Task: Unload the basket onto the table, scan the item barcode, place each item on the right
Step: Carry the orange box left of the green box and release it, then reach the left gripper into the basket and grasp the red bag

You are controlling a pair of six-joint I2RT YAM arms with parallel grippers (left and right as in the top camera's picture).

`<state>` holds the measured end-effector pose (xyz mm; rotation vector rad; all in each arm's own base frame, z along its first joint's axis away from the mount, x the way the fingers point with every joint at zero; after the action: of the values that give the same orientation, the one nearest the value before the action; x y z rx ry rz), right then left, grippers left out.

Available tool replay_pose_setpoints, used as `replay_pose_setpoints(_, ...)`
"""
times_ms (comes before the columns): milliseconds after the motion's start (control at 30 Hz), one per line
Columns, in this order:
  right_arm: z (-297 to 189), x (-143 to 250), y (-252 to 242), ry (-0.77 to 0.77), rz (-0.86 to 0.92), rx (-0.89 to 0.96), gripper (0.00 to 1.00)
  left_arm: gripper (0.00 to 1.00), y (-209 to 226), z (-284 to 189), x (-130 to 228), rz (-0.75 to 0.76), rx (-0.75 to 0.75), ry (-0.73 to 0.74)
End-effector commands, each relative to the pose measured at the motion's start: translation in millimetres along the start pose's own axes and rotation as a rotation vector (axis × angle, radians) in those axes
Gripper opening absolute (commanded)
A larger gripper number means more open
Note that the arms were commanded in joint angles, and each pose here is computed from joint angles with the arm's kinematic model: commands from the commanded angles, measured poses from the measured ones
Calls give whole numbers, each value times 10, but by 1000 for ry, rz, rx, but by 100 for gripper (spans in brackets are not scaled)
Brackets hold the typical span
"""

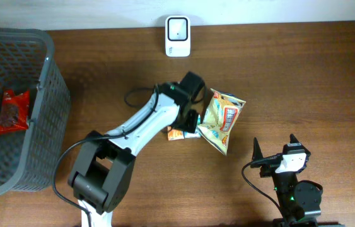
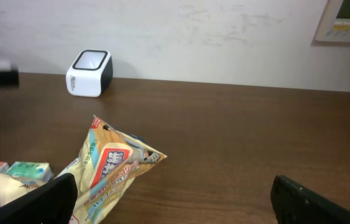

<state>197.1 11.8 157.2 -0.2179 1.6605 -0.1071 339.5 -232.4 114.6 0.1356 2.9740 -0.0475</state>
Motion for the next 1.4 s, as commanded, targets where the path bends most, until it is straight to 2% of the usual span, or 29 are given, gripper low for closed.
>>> replay_pose_setpoints(0, 3, 30, 9, 7, 0, 1, 98, 82, 47, -788, -381, -39, 40, -166)
replay_pose_setpoints(67, 3, 30, 9, 7, 0, 1, 98, 99, 117, -1166, -506, -66, 63, -227)
replay_pose_setpoints(167, 3, 30, 9, 7, 0, 1, 98, 99, 354, -1651, -653, -124, 54, -335)
replay_pose_setpoints(267, 3, 30, 9, 7, 0, 1, 98, 99, 836, -2159, -743, -235, 46, -436)
replay_pose_setpoints(400, 3, 31, 9, 7, 0, 1, 98, 99, 1791, -2620, -732, -453, -85, -568)
replay_pose_setpoints(533, 3, 30, 9, 7, 0, 1, 98, 99, 2909, -2763, -434, -723, -245, -556)
replay_pose_setpoints(700, 3, 30, 8, 7, 0, 1, 98, 99, 3915, -2609, 70, -964, -378, -413)
replay_pose_setpoints(733, 3, 30, 8, 7, 0, 1, 98, 99, 4100, -2505, 163, -1008, -367, -376)
replay_pose_setpoints(967, 3, 30, 8, 7, 0, 1, 98, 99, 4657, -2000, 310, -1076, -329, -326)
replay_pose_setpoints(1033, 3, 30, 9, 7, 0, 1, 98, 99, 4710, -1734, 306, -1059, -321, -276)
replay_pose_setpoints(1167, 3, 30, 8, 7, 0, 1, 98, 99, 4726, -1154, 227, -909, -243, -219)
replay_pose_setpoints(1300, 3, 30, 8, 7, 0, 1, 98, 100, 4839, -769, 145, -837, -246, -241)
replay_pose_setpoints(1367, 3, 30, 9, 7, 0, 1, 98, 95, 4897, -622, 104, -817, -254, -262)
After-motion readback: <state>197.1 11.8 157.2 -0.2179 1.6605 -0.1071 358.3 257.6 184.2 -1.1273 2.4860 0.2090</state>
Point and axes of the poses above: each gripper's point midway between its finger pads, its own z axis out along the fingers, its own y axis along the line the jaws close on, x = y × z, the point moved 5 cm from there along -z, back along the fingers, and after that the axes turned 10 degrees about -z, right-handed, at the moved point
